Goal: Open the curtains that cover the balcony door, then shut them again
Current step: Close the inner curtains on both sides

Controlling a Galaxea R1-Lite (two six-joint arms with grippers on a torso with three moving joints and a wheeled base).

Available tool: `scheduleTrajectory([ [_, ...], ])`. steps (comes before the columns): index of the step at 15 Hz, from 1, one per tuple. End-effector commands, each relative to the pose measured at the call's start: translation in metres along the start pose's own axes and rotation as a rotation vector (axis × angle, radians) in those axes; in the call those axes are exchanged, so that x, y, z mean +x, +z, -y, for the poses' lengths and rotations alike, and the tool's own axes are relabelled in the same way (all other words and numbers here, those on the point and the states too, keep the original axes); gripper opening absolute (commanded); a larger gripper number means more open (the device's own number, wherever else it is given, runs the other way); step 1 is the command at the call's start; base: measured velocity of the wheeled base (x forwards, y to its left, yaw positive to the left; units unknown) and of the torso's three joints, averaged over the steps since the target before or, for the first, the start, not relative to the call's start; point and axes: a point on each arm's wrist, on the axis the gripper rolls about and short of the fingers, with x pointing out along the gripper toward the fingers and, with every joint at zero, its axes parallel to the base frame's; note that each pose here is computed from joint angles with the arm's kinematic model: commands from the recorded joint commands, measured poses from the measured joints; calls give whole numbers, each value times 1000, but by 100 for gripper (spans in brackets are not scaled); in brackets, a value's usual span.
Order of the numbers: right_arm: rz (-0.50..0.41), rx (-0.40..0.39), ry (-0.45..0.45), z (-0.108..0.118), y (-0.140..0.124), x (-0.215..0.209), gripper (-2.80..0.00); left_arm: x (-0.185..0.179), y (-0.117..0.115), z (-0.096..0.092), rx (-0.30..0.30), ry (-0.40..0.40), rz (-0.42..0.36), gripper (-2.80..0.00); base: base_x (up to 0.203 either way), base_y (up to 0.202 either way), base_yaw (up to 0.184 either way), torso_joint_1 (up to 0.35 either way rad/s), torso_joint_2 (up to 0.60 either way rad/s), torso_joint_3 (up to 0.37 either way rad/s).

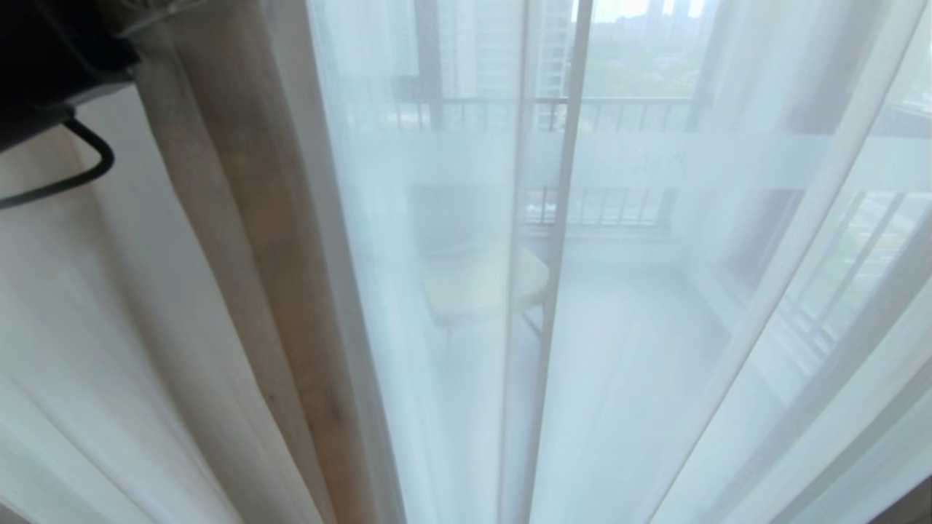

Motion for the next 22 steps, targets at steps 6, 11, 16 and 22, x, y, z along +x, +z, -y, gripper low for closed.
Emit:
scheduleTrajectory([
  [6,1,-1,0,0,0,0,-280,68,-37,8,-61,-93,-100,-280,0,0,0,0,0,0],
  [11,1,-1,0,0,0,0,-280,64,-34,-25,-30,113,-76,-280,0,0,0,0,0,0],
  [16,1,-1,0,0,0,0,-280,38,-4,-64,54,398,19,-280,0,0,0,0,0,0],
  [22,1,-1,0,0,0,0,-280,-25,32,-83,200,823,62,-280,0,0,0,0,0,0],
])
